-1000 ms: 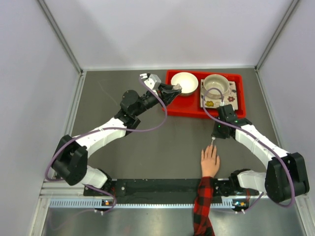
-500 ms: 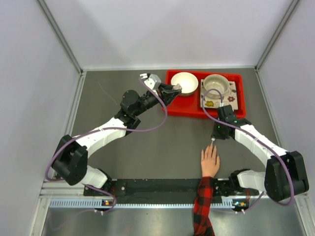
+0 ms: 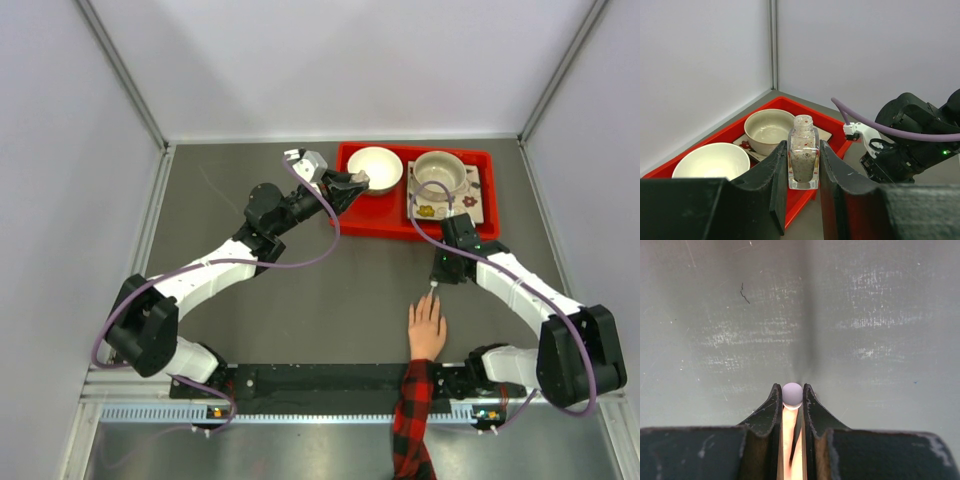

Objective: Paint the nails

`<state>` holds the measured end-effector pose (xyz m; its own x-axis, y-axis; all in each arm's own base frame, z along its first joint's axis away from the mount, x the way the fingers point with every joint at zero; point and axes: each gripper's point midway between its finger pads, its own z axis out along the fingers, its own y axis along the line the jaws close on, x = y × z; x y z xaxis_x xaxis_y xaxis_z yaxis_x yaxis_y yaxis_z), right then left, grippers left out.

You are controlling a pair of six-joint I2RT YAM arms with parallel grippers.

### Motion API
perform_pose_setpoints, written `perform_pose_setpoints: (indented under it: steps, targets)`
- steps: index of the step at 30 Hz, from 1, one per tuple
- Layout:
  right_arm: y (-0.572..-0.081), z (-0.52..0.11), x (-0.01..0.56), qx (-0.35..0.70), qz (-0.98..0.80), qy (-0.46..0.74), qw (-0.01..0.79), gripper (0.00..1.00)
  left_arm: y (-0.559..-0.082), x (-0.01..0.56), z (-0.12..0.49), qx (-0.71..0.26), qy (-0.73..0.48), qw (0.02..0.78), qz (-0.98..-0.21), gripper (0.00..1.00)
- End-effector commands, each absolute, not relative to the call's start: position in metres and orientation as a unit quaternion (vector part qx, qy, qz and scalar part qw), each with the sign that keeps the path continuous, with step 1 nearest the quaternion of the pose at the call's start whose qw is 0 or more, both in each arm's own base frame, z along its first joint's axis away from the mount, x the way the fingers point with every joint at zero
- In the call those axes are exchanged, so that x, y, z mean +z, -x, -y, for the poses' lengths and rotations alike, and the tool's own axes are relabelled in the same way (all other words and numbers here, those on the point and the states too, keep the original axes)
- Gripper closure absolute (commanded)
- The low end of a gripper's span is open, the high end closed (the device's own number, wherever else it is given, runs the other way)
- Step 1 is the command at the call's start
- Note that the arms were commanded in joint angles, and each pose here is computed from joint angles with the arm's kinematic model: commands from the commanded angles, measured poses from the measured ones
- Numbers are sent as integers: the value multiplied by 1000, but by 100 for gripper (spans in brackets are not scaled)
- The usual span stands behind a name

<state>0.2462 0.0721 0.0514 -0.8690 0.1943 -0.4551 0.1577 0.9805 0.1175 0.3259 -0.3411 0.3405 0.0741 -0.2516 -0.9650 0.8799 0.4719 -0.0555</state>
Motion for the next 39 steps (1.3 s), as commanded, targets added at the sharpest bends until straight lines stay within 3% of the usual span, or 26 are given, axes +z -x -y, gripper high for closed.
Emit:
perform_pose_setpoints:
  steps: [1, 39]
  targets:
    - [-255, -70, 54, 37, -962, -99, 253, 100, -324, 378, 337, -425, -290, 705, -488, 100]
    - [-272, -68, 57, 36, -958, -99, 266, 100, -328, 375, 335, -422, -288, 704, -493, 100]
